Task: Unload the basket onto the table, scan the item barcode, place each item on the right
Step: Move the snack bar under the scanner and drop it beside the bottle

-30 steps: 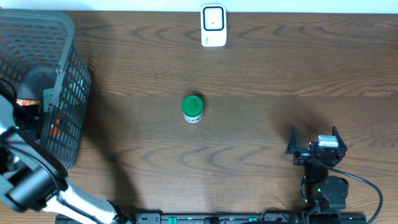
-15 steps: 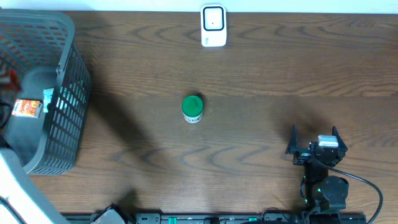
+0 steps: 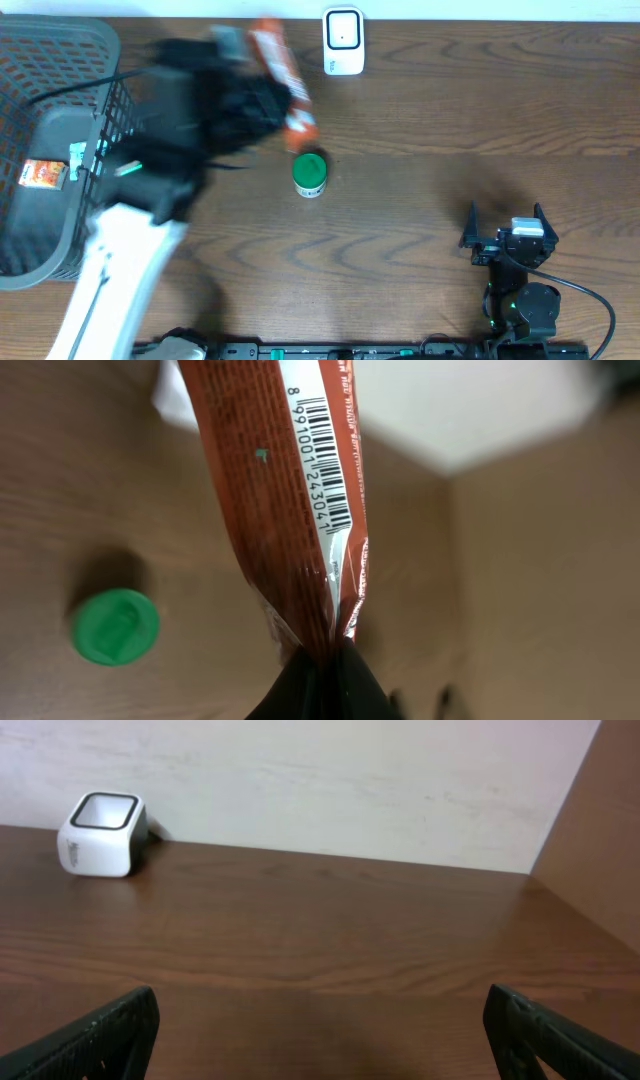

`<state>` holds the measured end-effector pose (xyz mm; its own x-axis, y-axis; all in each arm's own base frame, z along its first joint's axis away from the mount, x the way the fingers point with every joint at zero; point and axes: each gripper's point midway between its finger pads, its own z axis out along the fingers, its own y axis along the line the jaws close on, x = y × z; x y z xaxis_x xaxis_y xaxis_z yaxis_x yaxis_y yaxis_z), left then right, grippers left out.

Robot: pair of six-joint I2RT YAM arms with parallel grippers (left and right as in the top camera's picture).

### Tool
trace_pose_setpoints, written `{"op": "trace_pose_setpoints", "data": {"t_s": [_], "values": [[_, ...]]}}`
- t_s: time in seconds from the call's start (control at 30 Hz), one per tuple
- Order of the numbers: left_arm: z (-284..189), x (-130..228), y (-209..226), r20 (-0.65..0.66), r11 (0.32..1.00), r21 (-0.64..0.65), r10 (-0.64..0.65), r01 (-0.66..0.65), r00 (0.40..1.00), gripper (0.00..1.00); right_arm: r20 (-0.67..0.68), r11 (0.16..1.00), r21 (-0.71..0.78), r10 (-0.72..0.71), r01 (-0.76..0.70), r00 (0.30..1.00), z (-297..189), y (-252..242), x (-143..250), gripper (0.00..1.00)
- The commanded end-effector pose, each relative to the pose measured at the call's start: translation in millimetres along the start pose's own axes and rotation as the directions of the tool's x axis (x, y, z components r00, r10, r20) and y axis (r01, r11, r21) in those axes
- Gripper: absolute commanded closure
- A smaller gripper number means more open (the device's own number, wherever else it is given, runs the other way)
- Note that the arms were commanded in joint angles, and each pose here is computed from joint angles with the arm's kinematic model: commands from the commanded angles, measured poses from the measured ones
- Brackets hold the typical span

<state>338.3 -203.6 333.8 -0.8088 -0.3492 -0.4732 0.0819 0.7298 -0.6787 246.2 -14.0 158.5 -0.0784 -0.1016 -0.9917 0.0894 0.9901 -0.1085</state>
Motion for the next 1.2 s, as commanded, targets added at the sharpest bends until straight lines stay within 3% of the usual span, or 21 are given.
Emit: {"op": "trace_pose_setpoints", "data": {"t_s": [0.0,0.23,0.4,0.67,0.83,0.87,0.9,0.97,1.03,1.17], "values": [[63,46,-2,-0.153,0.963,-0.046,0.257,-0.266,0.954,0.93,-0.003,1.0,0.001,-0.014,0.014,1.0,0,0,1,0.01],[156,149,20,-0.456,0.832,0.04,0.507,-0.553,0.731,0.93,-0.003,1.0,0.001,-0.014,0.014,1.0,0,0,1,0.01],[192,193,52,-0.566,0.698,0.088,0.622,-0.711,0.541,0.93,-0.003,1.0,0.001,-0.014,0.014,1.0,0,0,1,0.01],[216,212,96,-0.649,0.608,0.104,0.641,-0.787,0.41,0.93,-0.003,1.0,0.001,-0.014,0.014,1.0,0,0,1,0.01],[222,199,119,-0.673,0.539,0.009,0.626,-0.843,0.393,0.92,-0.003,1.0,0.001,-0.014,0.014,1.0,0,0,1,0.01],[220,197,122,-0.679,0.527,-0.005,0.622,-0.85,0.39,0.87,-0.003,1.0,0.001,-0.014,0.014,1.0,0,0,1,0.01],[216,192,122,-0.681,0.509,-0.022,0.622,-0.86,0.386,0.71,-0.003,1.0,0.001,-0.014,0.014,1.0,0,0,1,0.01],[210,185,115,-0.666,0.503,-0.032,0.633,-0.863,0.394,0.52,-0.003,1.0,0.001,-0.014,0.014,1.0,0,0,1,0.01],[194,165,86,-0.596,0.507,-0.039,0.68,-0.861,0.427,0.39,-0.003,1.0,0.001,-0.014,0.014,1.0,0,0,1,0.01],[151,124,24,-0.421,0.519,-0.042,0.766,-0.854,0.487,0.37,-0.003,1.0,0.001,-0.014,0.014,1.0,0,0,1,0.01]]}}
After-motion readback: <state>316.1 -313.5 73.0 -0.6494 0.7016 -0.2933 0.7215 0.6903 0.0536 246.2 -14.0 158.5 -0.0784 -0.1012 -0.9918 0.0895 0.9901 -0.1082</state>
